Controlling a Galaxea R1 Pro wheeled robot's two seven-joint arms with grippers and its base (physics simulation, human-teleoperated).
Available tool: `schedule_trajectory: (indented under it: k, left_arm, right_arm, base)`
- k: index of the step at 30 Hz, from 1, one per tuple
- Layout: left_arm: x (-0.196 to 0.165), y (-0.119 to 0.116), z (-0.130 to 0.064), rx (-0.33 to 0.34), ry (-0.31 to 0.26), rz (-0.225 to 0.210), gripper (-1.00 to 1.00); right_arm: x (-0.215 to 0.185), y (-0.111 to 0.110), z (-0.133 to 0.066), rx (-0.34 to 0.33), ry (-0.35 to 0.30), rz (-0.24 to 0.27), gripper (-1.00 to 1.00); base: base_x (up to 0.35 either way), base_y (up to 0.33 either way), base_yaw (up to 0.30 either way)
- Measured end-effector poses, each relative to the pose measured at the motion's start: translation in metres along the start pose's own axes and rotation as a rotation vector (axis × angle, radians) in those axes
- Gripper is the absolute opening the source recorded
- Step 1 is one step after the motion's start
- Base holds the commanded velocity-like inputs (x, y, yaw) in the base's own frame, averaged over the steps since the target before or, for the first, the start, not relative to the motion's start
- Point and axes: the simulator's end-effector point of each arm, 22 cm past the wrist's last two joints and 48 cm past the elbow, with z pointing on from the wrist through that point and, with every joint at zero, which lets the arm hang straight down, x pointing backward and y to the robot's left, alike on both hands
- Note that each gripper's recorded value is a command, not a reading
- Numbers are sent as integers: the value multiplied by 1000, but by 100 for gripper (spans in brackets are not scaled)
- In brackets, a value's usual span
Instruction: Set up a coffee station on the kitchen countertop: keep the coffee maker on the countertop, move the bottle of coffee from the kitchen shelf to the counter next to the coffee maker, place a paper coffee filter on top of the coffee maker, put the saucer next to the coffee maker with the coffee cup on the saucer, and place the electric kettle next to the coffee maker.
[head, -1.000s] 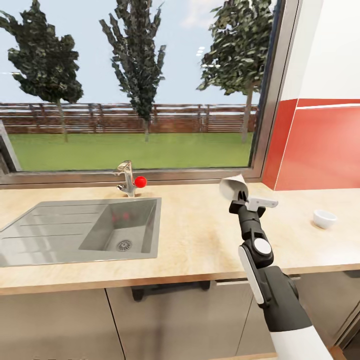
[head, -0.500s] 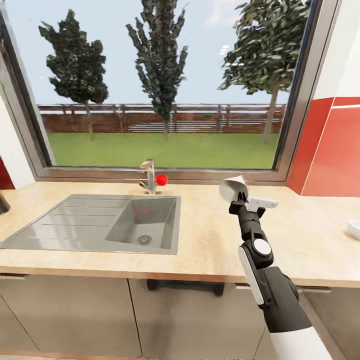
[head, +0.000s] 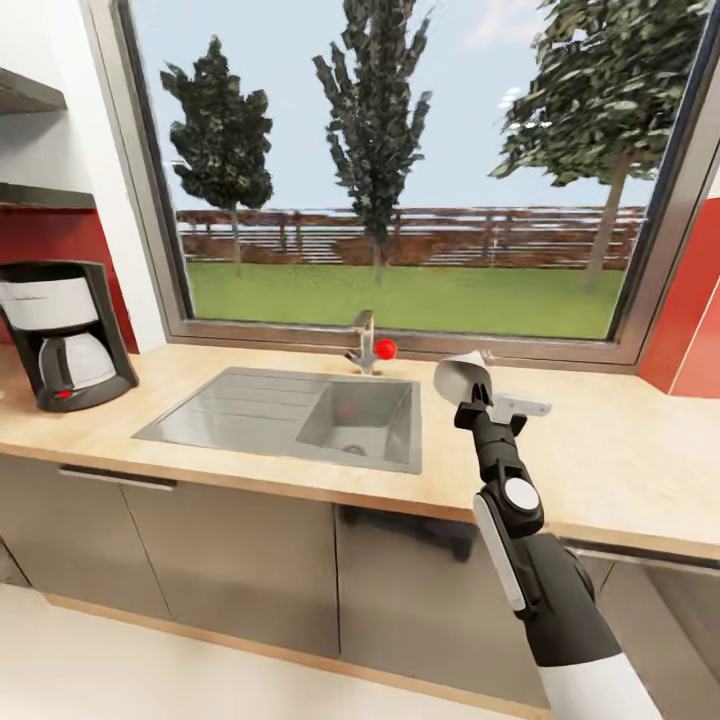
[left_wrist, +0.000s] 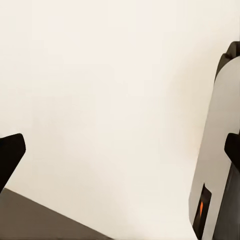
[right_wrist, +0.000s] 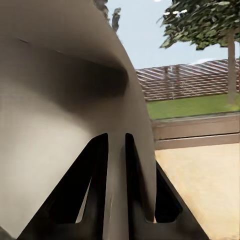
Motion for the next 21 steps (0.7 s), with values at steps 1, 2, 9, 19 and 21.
schedule_trajectory:
  k: [1,2,9,19,21]
  left_arm:
    - [0,0,0,0,0,0,100]
    - [0,0,0,0,0,0,100]
    - [0,0,0,0,0,1,100]
    - [2,0,0,0,4,2,100]
    - [2,0,0,0,5,2,100]
  right_arm:
    - [0,3,-1,-7,0,-1,-100]
    - [0,7,-1,-14,0,-3,-100]
    - [2,12,-2,-25,3,-6,-100]
    - [6,12,-1,-26,8,-8,-100]
    - [7,12,-1,-26,9,-7,-100]
  base:
    - [-232,208,278]
    - [-225,203,278]
    - [-199,180,278]
    - [-54,47,278]
    - [-2,2,278]
